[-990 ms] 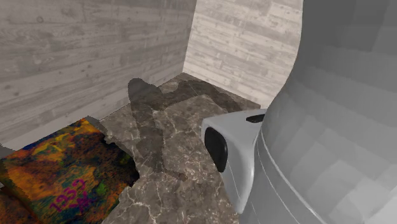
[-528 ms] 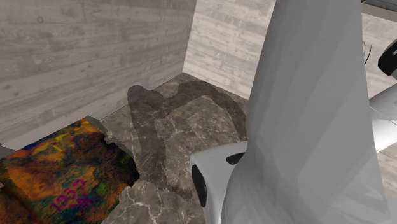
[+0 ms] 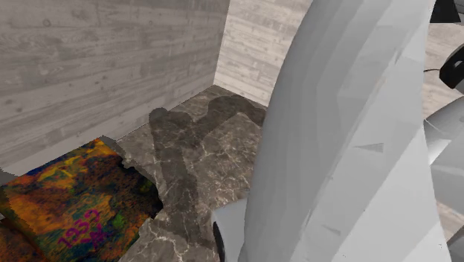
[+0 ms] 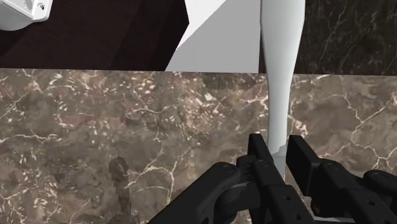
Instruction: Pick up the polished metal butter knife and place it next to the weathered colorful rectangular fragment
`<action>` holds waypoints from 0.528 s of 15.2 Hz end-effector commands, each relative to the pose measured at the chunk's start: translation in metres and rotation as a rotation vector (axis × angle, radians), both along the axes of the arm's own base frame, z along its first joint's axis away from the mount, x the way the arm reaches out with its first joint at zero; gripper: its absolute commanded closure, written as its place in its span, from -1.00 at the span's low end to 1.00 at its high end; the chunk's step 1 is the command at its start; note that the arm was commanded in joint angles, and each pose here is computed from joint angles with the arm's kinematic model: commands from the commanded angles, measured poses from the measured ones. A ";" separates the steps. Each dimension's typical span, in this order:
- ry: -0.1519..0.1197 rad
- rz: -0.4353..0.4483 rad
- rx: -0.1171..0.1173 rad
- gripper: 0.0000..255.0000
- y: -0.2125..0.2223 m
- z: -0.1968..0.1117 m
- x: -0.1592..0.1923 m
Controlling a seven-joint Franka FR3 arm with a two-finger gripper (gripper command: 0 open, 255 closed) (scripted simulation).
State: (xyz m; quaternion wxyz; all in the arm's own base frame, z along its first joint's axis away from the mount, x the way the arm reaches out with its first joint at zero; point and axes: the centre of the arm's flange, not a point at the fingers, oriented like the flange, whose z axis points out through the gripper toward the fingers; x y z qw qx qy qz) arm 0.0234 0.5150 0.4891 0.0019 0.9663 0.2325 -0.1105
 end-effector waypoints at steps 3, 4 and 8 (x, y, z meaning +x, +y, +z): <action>0.000 0.000 0.000 1.00 -0.001 -0.022 0.000; 0.000 0.000 0.000 1.00 -0.001 -0.028 0.000; 0.000 0.000 0.000 1.00 -0.001 -0.049 0.000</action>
